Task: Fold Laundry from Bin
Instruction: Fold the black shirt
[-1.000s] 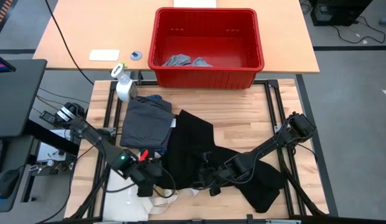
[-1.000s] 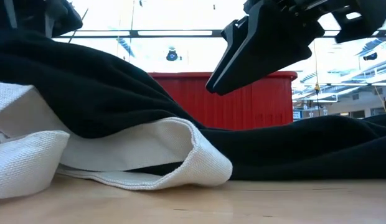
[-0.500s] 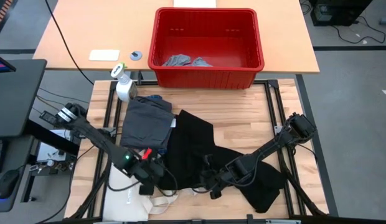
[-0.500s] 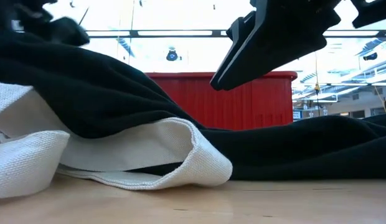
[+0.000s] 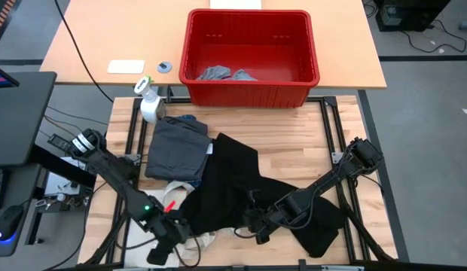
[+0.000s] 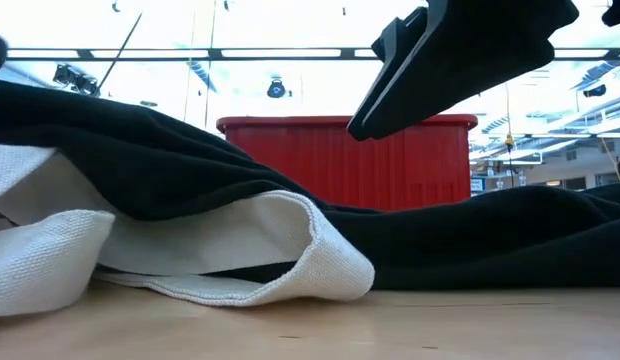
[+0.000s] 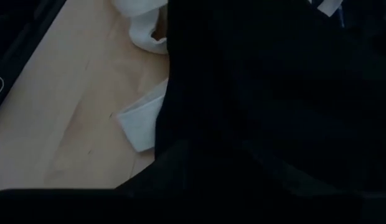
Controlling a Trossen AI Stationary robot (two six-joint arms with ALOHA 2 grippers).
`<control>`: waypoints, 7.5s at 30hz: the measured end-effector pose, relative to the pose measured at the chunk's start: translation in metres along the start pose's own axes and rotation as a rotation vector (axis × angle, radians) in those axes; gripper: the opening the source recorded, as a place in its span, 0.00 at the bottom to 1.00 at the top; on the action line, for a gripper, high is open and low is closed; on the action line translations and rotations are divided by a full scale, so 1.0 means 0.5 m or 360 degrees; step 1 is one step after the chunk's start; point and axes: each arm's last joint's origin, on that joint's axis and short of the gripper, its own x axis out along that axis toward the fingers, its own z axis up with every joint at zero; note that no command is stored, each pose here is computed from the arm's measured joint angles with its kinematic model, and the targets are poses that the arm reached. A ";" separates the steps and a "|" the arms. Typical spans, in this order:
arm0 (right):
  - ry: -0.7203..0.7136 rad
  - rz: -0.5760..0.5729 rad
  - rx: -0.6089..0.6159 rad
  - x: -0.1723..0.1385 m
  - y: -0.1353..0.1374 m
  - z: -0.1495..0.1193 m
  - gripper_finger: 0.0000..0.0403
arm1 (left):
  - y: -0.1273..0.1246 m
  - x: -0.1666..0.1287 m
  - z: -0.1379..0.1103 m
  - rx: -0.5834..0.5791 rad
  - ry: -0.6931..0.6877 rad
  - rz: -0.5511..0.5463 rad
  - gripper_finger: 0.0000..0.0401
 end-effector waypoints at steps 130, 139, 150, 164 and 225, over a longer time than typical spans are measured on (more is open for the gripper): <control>-0.0052 -0.0458 0.0724 -0.150 0.106 -0.045 0.18 | 0.138 0.061 0.136 0.0146 -0.0645 0.0333 0.51; -0.0048 -0.0466 0.0687 -0.148 0.104 -0.045 0.18 | 0.157 0.092 0.142 0.0019 -0.0577 0.0208 0.51; -0.0064 -0.0501 0.0674 -0.146 0.101 -0.047 0.18 | 0.147 0.103 0.173 0.0221 -0.0613 0.0224 0.13; 0.0025 -0.0392 0.0702 -0.121 0.104 -0.090 0.18 | 0.005 -0.061 0.138 0.0814 -0.0829 -0.0239 0.03; -0.0330 -0.0720 0.0793 -0.086 0.063 -0.111 0.18 | -0.004 0.086 0.011 0.1455 -0.0161 0.1020 0.37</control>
